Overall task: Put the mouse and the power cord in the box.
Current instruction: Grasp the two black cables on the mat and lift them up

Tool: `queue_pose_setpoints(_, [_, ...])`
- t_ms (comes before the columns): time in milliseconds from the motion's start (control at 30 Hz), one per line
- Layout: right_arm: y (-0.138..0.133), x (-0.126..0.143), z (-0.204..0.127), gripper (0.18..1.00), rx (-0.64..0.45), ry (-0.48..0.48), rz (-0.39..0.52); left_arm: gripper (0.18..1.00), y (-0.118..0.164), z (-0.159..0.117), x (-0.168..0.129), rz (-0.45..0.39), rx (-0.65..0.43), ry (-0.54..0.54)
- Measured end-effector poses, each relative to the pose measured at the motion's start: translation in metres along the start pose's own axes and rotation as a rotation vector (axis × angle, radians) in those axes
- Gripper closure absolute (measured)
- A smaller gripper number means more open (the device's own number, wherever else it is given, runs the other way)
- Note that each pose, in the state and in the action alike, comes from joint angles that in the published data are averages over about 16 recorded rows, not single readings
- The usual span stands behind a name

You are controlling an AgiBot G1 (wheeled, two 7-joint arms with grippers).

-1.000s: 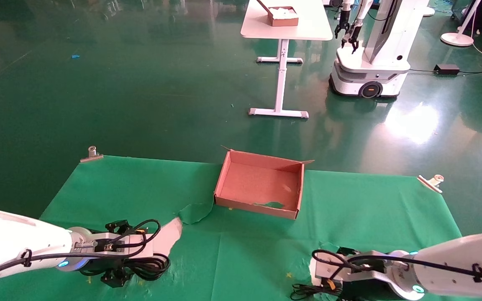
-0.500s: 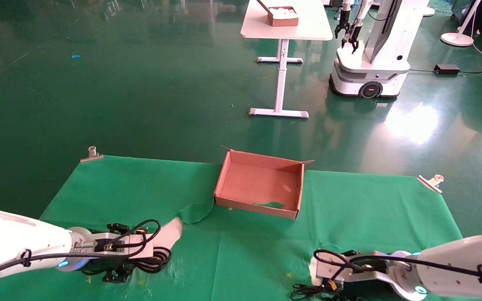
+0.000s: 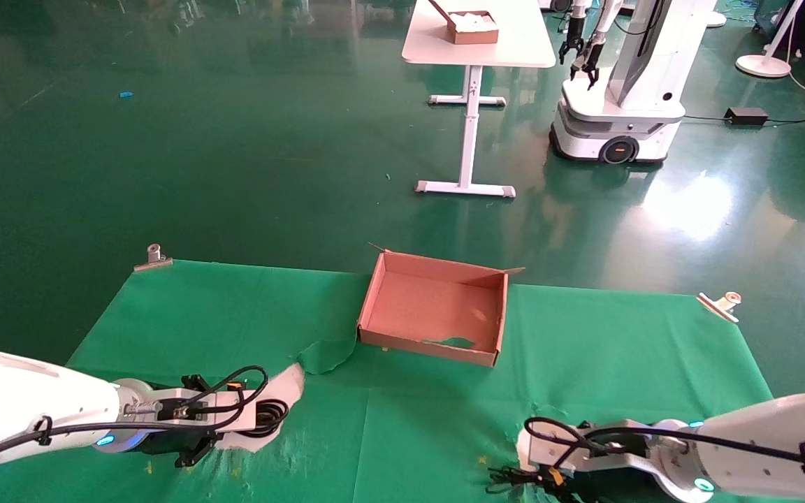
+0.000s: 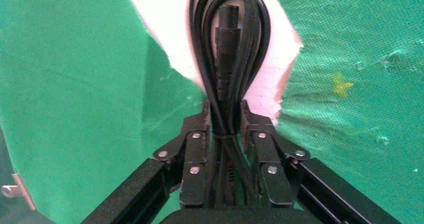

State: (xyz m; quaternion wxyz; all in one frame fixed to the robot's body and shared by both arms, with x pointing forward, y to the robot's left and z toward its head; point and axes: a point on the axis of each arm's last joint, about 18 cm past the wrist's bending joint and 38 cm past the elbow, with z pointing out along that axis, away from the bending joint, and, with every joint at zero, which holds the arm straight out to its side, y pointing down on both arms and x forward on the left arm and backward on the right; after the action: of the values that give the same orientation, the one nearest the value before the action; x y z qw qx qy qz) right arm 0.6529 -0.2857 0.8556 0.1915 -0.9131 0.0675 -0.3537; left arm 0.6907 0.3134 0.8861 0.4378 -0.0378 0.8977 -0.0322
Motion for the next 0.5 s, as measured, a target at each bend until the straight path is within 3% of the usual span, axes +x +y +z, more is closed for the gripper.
queue_pose_setpoints(267, [0.0, 0.001, -0.001, 0.908, 0.001, 0.002, 0.001, 0.883, -0.001, -0.007, -0.006, -0.011, 0.016, -0.01])
queue_pose_setpoints(500, [0.0, 0.018, -0.021, 0.949, 0.018, 0.056, 0.019, 0.911, -0.025, -0.034, -0.031, -0.022, 0.12, -0.057])
